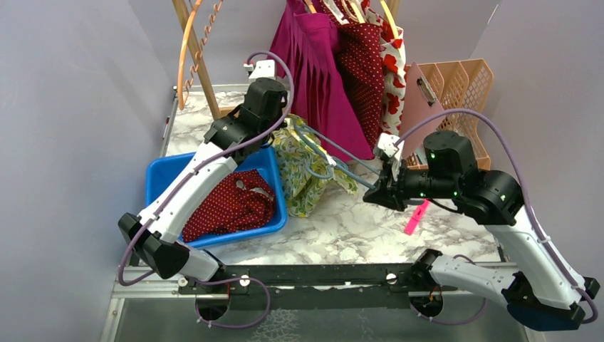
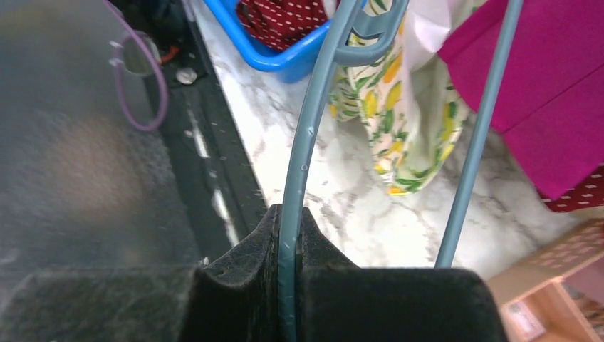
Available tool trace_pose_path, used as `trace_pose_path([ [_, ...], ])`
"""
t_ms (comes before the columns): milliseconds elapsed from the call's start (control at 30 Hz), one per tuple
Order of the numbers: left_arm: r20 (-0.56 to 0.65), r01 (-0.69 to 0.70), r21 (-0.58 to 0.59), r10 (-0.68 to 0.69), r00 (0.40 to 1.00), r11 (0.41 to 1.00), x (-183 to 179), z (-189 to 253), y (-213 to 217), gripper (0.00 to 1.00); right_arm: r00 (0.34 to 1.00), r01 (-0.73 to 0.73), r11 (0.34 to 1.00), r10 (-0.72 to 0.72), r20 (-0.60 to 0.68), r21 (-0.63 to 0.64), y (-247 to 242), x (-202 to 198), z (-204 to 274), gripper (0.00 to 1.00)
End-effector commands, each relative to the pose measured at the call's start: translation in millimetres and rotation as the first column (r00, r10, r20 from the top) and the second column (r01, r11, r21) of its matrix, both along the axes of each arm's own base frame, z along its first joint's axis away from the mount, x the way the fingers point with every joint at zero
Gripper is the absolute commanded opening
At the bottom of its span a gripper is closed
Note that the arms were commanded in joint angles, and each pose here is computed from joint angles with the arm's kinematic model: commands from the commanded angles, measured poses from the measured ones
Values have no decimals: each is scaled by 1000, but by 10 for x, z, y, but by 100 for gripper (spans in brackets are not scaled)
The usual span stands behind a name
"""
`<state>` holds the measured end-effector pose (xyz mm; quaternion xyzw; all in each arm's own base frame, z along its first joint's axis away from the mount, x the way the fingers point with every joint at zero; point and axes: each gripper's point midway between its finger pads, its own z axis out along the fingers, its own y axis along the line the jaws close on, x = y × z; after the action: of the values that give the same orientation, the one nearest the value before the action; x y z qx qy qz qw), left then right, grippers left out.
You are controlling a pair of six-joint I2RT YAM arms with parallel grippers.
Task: Remove the skirt from the hanger
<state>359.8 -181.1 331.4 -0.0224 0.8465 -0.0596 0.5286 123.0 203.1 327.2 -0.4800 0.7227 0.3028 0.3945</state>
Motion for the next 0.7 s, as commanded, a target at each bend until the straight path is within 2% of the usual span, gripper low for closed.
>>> trace_pose_path([
  [0,117,-234,22,230,966,972,361,166,402,0,972,-116,971,154,-175,208,0,-680,352,1],
  [100,83,-194,24,191,978,981,345,62,365,0,987,-13,955,60,-150,295,13,-562,518,1],
  [233,9,-120,-87,121,993,989,124,-151,252,0,998,-61,861,62,14,504,193,-410,964,1],
  [433,-23,56,-282,-65,998,958,-182,-12,-87,0,998,38,859,-62,30,511,375,49,1006,1],
  [567,51,216,-368,-213,976,904,-415,287,-264,1,988,117,834,-154,25,540,522,399,1004,1],
  [667,92,285,-398,-271,958,872,-575,445,-302,24,981,166,824,-193,-8,542,695,656,969,1],
])
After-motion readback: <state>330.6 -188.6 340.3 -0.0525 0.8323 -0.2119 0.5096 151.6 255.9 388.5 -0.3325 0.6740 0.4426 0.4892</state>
